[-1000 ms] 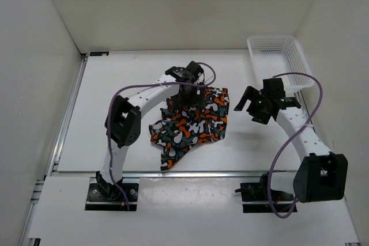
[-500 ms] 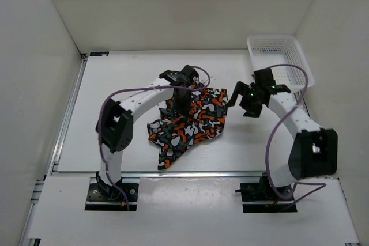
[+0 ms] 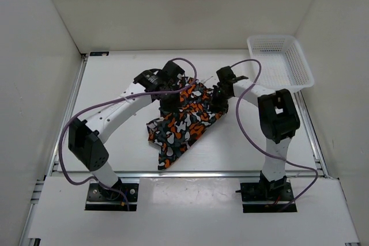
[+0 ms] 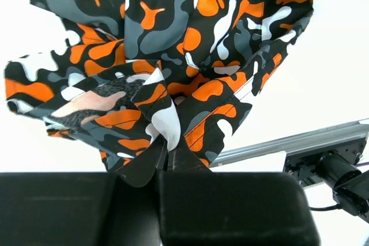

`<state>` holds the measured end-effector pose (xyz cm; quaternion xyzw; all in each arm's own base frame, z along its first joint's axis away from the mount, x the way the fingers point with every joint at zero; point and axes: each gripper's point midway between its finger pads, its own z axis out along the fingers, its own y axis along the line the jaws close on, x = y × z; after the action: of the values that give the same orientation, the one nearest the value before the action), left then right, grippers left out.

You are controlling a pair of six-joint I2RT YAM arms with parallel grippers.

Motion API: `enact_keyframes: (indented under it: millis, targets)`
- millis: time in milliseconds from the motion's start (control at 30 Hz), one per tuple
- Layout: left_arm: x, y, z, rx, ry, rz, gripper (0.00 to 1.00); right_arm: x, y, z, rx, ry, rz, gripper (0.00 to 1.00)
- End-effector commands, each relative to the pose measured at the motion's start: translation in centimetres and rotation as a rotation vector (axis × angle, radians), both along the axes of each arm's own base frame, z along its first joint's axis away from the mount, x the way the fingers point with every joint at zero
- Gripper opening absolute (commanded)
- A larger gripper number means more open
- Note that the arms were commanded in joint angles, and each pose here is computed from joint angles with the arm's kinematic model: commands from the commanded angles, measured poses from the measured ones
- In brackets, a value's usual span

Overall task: Fold and stack the shorts
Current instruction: Flatten the shorts out

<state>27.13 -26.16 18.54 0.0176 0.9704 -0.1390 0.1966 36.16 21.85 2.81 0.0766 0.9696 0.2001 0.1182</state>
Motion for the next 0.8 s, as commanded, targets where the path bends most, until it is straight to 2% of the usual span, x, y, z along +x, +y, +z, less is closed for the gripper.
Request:
enact_keyframes:
  millis: [0,133,167,200,233,267,300,400,500,567,600,633,700,733,767]
  targets:
    - [0.9,0.8,4.2,-0.006,-0.107,0.013,0.1,4.4,1.0,4.8,0.018,-0.154,-0.044,0.0]
    - [5.7,3.6,8.7,0.026,-0.226,0.078,0.1,9.5,0.1,13.2,0.068,-0.329,-0.108,0.0]
    - [7.4,5.2,8.9,0.059,-0.223,0.116,0.1,11.3,0.3,17.8,0.119,-0.418,-0.112,0.0]
    - [9.2,5.6,13.1,0.019,-0.326,0.118,0.1,12.0,-0.7,20.2,0.134,-0.454,-0.142,0.0]
    - [10.2,6.2,14.7,0.003,-0.36,0.131,0.1,12.7,-1.1,22.2,0.146,-0.493,-0.153,0.0]
    - [11.2,8.1,15.9,0.007,-0.372,0.168,0.1,13.2,-1.2,26.5,0.19,-0.574,-0.165,0.0]
    - [12.7,8.3,19.2,-0.044,-0.455,0.182,0.1,13.1,-2.1,28.9,0.212,-0.611,-0.183,0.0]
    - [13.2,9.9,23.5,-0.172,-0.561,0.208,0.1,11.5,-3.0,34.6,0.251,-0.725,-0.19,0.0]
    - [11.6,10.7,26.6,-0.209,-0.65,0.217,0.1,8.7,-3.8,35.5,0.222,-0.753,-0.188,0.0]
    - [11.1,10.9,26.2,-0.207,-0.647,0.217,0.1,7.1,-4.0,34.5,0.205,-0.747,-0.194,0.0]
    - [10.4,11.1,25.8,-0.208,-0.634,0.223,0.1,4.7,-3.5,35.6,0.218,-0.779,-0.177,0.0]
    - [8.9,10.7,24.8,-0.203,-0.608,0.202,0.1,4.0,-3.8,31.2,0.164,-0.724,-0.192,0.0]
    - [7.2,10.6,22.6,-0.188,-0.565,0.206,0.1,0.4,-3.9,29.4,0.125,-0.722,-0.198,0.0]
    - [4.7,10.4,18.7,-0.165,-0.484,0.186,0.1,-1.2,-4.6,24.0,0.059,-0.625,-0.216,0.0]
    - [3.5,10.0,16.4,-0.187,-0.434,0.196,0.1,-2.4,-5.2,21.8,0.029,-0.588,-0.239,0.0]
